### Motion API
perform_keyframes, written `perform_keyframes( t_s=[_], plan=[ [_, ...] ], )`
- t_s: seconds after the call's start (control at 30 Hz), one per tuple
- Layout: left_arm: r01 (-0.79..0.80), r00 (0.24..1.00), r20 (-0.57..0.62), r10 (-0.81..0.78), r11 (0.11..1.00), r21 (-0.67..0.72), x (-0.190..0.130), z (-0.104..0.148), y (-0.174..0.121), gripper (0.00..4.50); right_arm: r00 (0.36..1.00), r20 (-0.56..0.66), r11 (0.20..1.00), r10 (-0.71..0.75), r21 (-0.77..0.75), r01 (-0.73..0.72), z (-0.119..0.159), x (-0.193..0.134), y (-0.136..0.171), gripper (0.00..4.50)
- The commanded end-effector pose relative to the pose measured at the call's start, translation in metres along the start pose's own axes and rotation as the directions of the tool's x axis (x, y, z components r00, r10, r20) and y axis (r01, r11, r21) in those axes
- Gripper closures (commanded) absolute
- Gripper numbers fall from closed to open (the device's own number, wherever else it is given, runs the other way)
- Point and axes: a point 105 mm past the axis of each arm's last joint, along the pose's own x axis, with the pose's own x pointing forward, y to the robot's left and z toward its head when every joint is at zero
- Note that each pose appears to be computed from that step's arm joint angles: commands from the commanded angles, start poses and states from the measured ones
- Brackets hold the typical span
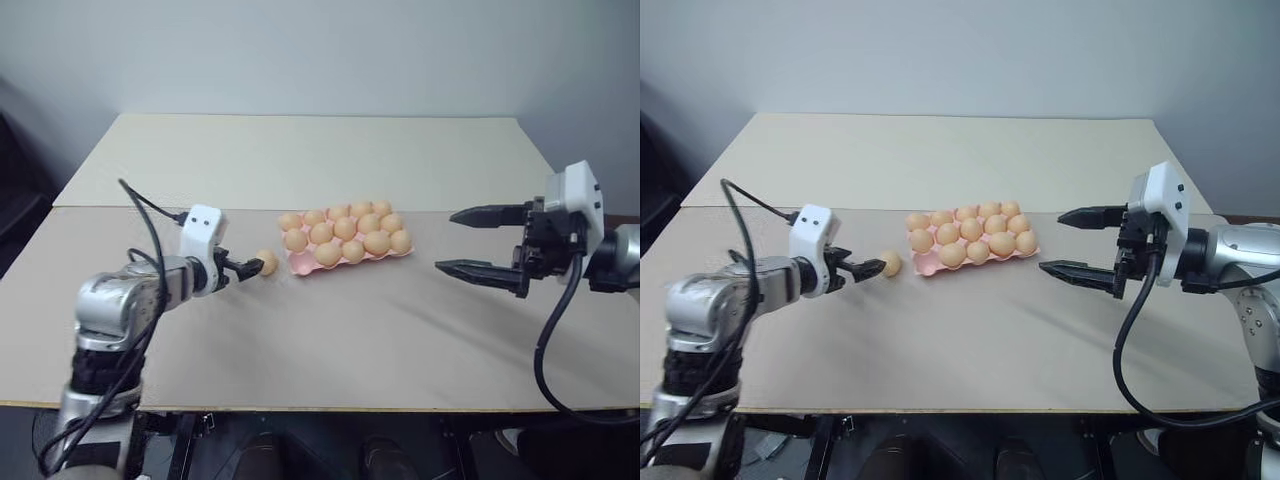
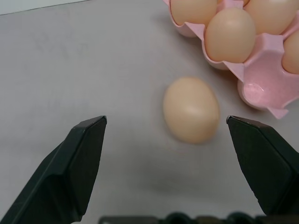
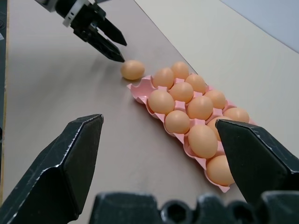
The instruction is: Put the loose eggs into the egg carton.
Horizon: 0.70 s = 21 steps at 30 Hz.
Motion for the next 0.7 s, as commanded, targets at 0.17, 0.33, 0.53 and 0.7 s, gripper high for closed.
perform_keyframes(
  t_s=[0.17, 0.33, 0.53, 0.7],
  plan=[
    [-0.032, 0.997, 0.065, 0.034, 0.999, -0.034, 0.013, 0.012, 0.000, 0.01, 1.000, 0.015, 0.999, -0.015, -0.040, 0.015, 0.015, -0.007, 0.002, 0.00],
    [-0.061, 0.996, 0.061, 0.062, 0.998, -0.022, 0.021, 0.010, 0.000, 0.01, 1.000, 0.013, 0.999, -0.014, -0.039, 0.014, 0.016, -0.007, 0.002, 0.00],
    [-0.055, 0.997, 0.054, 0.056, 0.998, -0.016, 0.031, 0.007, -0.005, 0.01, 1.000, 0.018, 0.999, -0.005, -0.042, 0.006, 0.018, -0.005, 0.003, 0.00],
    [-0.046, 0.997, 0.052, 0.048, 0.999, -0.027, 0.034, 0.007, -0.006, 0.01, 1.000, 0.017, 0.999, -0.005, -0.041, 0.005, 0.019, -0.005, 0.003, 0.00]
  ],
)
